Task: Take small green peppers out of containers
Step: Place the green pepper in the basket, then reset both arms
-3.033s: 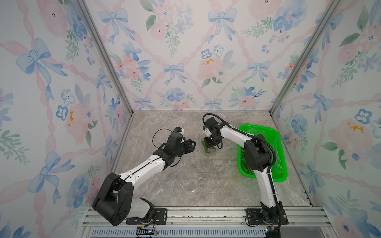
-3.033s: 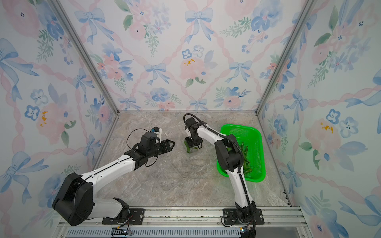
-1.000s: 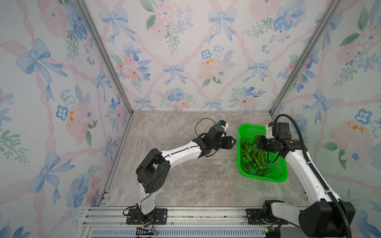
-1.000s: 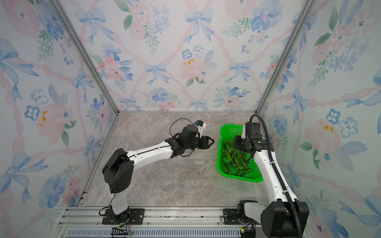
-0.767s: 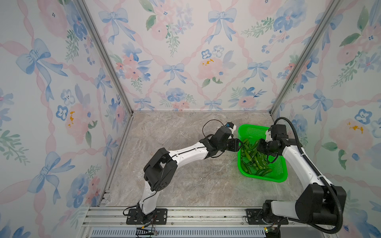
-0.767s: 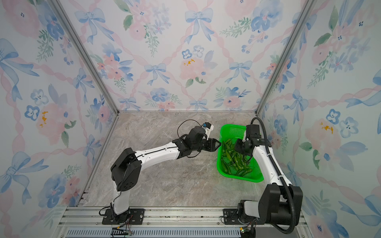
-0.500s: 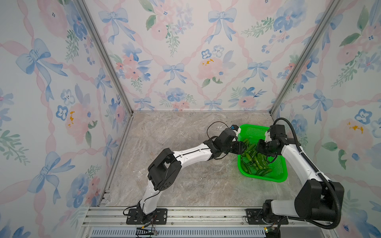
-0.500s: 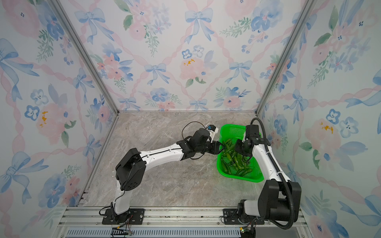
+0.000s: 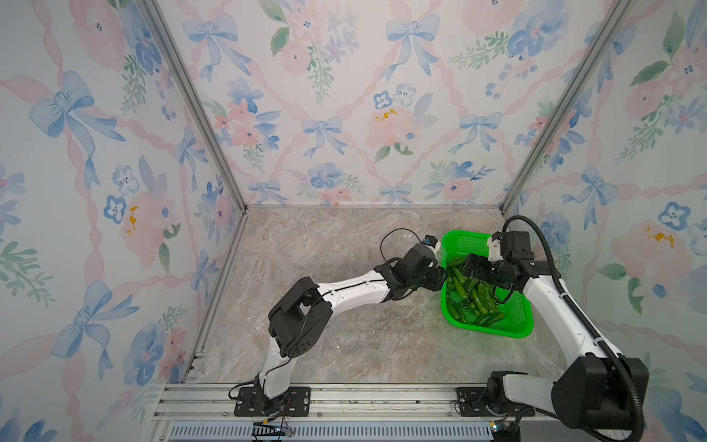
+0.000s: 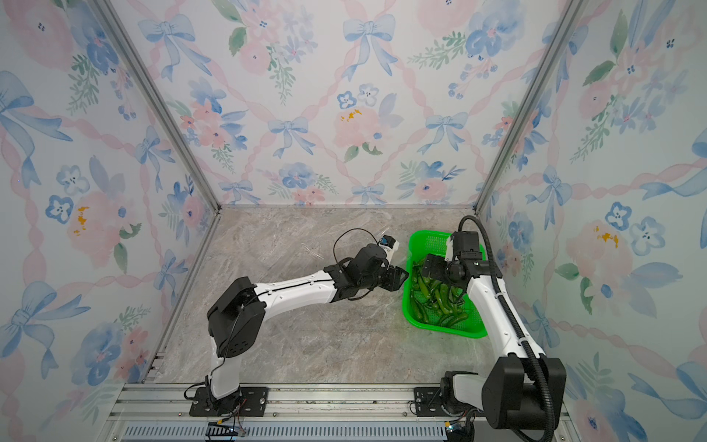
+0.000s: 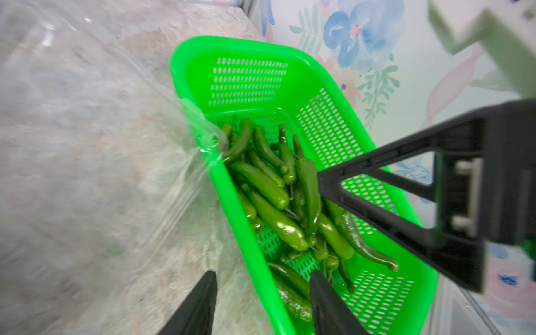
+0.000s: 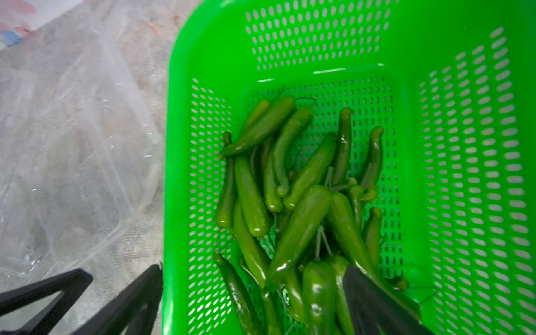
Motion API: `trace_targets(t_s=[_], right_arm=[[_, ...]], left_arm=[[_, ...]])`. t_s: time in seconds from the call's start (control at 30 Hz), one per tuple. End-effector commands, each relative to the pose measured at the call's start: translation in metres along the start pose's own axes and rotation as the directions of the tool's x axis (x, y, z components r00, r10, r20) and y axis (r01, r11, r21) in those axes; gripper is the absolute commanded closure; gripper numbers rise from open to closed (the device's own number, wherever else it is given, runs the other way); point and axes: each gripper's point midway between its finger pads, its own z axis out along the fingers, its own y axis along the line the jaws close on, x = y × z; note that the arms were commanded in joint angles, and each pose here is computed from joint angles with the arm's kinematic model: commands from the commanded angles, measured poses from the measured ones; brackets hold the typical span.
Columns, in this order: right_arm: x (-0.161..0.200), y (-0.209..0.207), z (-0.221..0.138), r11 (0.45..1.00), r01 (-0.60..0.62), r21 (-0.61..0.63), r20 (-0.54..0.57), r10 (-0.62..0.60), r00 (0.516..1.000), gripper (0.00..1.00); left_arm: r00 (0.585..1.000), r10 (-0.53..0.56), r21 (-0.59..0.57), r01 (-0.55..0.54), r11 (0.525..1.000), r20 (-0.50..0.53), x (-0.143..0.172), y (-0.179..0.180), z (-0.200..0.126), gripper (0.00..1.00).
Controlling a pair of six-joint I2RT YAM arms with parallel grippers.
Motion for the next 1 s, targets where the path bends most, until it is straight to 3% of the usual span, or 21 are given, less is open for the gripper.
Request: trace_targets(t_s=[0.0, 0.13, 0.3, 0.5, 0.6, 0.7, 0.83, 0.97], right_arm=[[-0.012, 0.017, -0.012, 0.996, 0.09, 0.009, 0.102, -0.091, 0.991, 0.03], [-0.024, 0.041, -0.032, 0.986, 0.167, 0.02, 0.249, -0.166, 0.954, 0.03], [-0.036, 0.051, -0.056, 0.976, 0.205, 0.074, 0.416, -0.218, 0.883, 0.03], [-0.043, 0.042, -0.08, 0.977, 0.159, 0.139, 0.59, -0.211, 0.78, 0.03], [-0.041, 0.044, -0.08, 0.975, 0.178, 0.134, 0.627, -0.222, 0.746, 0.03], [-0.036, 0.051, -0.078, 0.963, 0.227, 0.146, 0.638, -0.267, 0.722, 0.03], [-0.031, 0.042, -0.06, 0.963, 0.199, 0.181, 0.625, -0.269, 0.733, 0.03], [-0.025, 0.028, -0.041, 0.951, 0.18, 0.25, 0.612, -0.3, 0.732, 0.03]], left_arm=[[0.982, 0.126, -0.158, -0.104, 0.982, 0.138, -0.042, 0.018, -0.046, 0.42], [0.964, 0.164, -0.324, -0.09, 0.942, 0.211, -0.061, 0.059, -0.09, 0.38], [0.95, 0.143, -0.452, -0.003, 0.892, 0.276, -0.074, 0.117, -0.141, 0.34], [0.931, 0.175, -0.627, 0.069, 0.776, 0.319, -0.075, 0.197, -0.21, 0.31], [0.901, 0.27, -0.742, 0.08, 0.666, 0.34, -0.069, 0.232, -0.253, 0.23], [0.845, 0.351, -0.807, 0.148, 0.571, 0.403, -0.048, 0.258, -0.297, 0.09], [0.757, 0.395, -0.795, 0.26, 0.548, 0.52, -0.029, 0.274, -0.33, 0.02], [0.77, 0.431, -0.845, 0.254, 0.47, 0.471, -0.007, 0.295, -0.327, 0.02]])
